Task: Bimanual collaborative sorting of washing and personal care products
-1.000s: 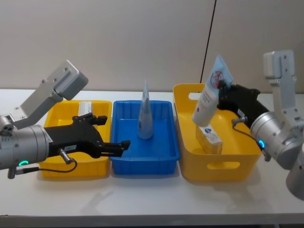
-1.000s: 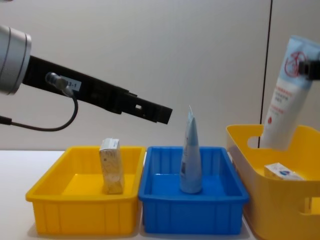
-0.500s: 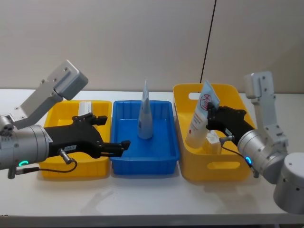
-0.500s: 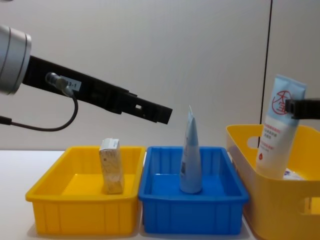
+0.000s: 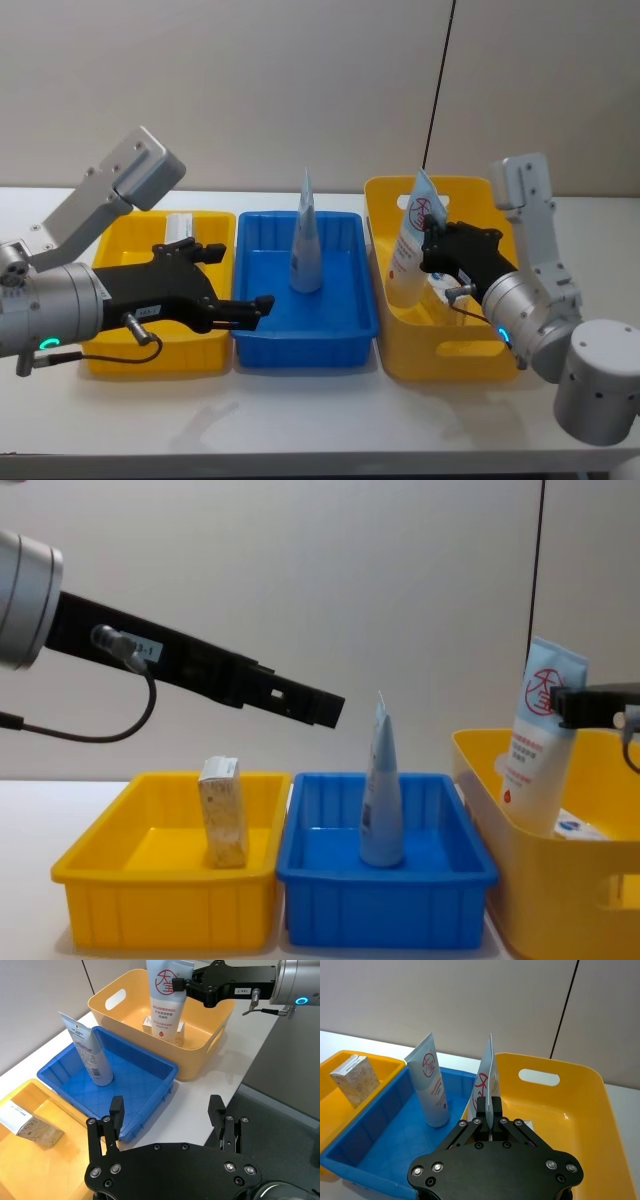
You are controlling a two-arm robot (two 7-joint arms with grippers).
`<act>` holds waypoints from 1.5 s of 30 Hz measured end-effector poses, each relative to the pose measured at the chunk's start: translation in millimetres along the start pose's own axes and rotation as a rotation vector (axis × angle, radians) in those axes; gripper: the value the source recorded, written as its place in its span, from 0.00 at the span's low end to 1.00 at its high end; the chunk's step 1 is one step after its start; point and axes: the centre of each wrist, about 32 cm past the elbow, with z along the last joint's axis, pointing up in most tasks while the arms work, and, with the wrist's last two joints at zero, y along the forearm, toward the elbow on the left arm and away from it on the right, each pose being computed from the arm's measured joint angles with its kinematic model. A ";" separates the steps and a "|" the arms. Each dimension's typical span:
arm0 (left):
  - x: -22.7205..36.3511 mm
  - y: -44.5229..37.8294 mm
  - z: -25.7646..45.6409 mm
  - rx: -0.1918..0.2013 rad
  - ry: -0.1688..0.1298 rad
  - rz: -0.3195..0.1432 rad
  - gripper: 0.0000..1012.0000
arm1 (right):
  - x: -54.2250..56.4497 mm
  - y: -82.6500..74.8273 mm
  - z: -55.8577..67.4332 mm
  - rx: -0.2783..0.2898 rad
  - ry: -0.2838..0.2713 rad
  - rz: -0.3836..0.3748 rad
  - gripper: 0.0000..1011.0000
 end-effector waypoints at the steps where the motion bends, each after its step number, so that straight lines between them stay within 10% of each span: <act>1: 0.0 0.0 0.0 0.000 0.000 0.000 0.99 | 0.0 0.0 0.0 0.000 0.000 0.000 0.02; 34: 0.0 0.0 0.0 0.000 0.000 0.000 0.99 | -2.2 7.6 -2.0 0.012 -0.024 -0.002 0.96; 45: 0.0 0.0 0.0 0.000 0.000 0.000 0.99 | -1.7 3.2 -1.6 0.041 -0.037 0.087 0.99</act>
